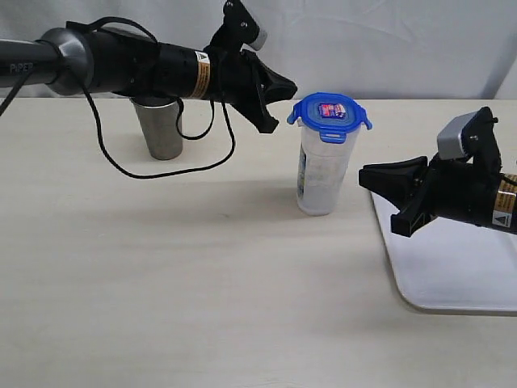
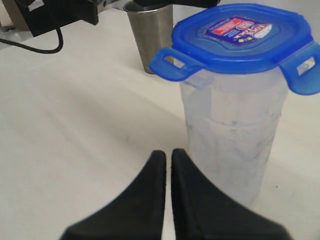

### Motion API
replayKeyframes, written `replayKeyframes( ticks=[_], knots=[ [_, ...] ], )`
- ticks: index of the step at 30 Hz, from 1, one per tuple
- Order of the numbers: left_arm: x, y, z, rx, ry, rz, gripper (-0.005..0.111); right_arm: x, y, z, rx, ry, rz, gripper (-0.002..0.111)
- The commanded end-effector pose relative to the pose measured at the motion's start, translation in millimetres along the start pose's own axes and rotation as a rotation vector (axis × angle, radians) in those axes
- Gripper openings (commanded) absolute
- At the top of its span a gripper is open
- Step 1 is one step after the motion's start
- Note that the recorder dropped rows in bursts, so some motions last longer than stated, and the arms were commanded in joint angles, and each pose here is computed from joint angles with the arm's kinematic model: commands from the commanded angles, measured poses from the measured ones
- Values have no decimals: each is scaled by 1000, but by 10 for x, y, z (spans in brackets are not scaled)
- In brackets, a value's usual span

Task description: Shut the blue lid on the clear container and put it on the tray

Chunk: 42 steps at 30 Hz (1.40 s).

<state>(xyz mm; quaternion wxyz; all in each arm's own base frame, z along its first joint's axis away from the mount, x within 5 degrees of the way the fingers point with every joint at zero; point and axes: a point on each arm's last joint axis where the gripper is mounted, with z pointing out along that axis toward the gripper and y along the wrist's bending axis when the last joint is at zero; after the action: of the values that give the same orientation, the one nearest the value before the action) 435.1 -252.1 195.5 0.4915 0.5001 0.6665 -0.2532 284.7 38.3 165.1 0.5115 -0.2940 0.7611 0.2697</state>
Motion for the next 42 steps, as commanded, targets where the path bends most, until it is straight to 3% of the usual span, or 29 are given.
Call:
replayKeyframes(
  ticks=[1,24,28,34,42],
  knots=[
    [84,8,65,-6,10,-25,0,-7,-11,9,7,-8,-14,4],
    [212,-62,100,70,82,-43,0,-7,-15,213,52,27,-39,4],
    [222,-20,101,23,92,-28,0,-7,-15,213,52,27,-39,4],
    [145,-22,105,28,7,-13,0,-7,-15,213,52,27,-39,4],
    [138,-33,104,39,-1,-7,0,-7,-15,213,52,27,-39,4]
  ],
)
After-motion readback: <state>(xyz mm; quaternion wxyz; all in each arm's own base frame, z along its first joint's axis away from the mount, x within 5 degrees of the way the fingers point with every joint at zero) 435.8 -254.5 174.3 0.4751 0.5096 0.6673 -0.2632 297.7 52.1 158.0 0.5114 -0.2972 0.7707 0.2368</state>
